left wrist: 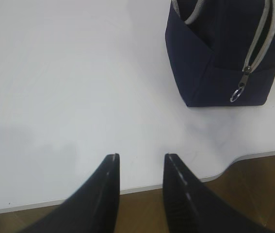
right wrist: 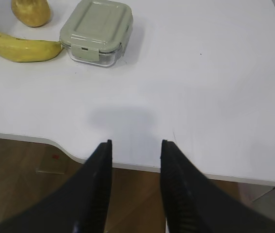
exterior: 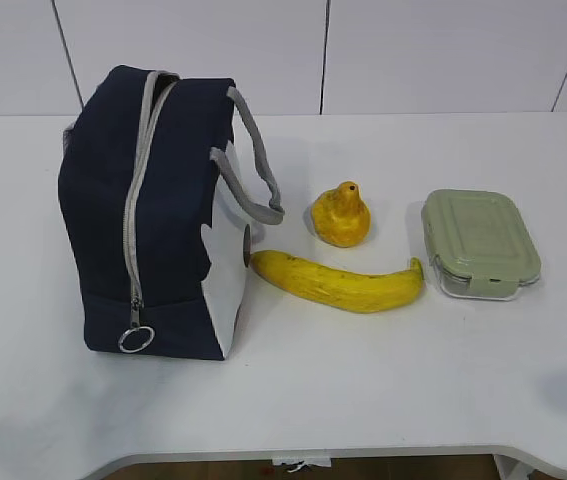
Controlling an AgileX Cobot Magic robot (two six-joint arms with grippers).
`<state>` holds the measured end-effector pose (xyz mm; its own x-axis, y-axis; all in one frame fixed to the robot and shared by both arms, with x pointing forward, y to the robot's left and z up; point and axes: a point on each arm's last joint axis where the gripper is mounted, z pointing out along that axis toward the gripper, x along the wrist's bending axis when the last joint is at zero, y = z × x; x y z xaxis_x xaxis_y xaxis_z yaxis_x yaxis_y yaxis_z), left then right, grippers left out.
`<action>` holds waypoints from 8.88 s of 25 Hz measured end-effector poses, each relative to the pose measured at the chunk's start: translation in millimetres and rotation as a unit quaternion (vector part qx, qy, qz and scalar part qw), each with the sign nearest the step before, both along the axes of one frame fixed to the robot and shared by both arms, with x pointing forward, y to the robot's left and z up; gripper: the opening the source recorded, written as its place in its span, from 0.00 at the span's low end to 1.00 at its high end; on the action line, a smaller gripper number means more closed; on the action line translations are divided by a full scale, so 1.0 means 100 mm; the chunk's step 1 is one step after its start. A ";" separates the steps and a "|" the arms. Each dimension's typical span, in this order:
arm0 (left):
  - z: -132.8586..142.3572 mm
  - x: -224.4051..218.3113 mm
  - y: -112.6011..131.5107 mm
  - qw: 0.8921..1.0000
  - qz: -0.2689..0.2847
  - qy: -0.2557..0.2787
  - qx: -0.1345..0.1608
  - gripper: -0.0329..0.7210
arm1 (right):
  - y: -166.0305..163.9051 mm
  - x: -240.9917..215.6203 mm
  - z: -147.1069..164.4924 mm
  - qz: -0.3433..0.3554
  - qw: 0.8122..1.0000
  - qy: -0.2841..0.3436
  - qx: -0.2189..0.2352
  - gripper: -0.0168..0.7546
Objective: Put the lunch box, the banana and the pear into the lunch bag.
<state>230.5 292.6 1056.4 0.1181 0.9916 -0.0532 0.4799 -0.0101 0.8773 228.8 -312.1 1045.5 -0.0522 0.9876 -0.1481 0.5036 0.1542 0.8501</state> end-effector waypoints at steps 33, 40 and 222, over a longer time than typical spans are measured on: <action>0.00 0.00 -0.04 1.000 -0.012 0.001 -0.018 0.38 | 0.12 1.09 0.35 -0.084 0.979 0.172 0.064 0.70; 0.00 0.00 -0.03 1.000 -0.011 0.001 -0.017 0.38 | 0.18 1.60 0.55 -0.090 0.977 0.184 0.064 0.69; 0.25 0.23 -0.18 0.992 -0.050 0.035 -0.109 0.37 | -0.47 3.69 0.09 0.098 0.853 0.242 0.451 0.51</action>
<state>254.0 274.3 1081.7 0.2030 0.9394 -0.2762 0.5458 0.1257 0.8284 597.8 -359.5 1054.1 -0.0698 0.6531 0.7541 0.8691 -0.3313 0.3674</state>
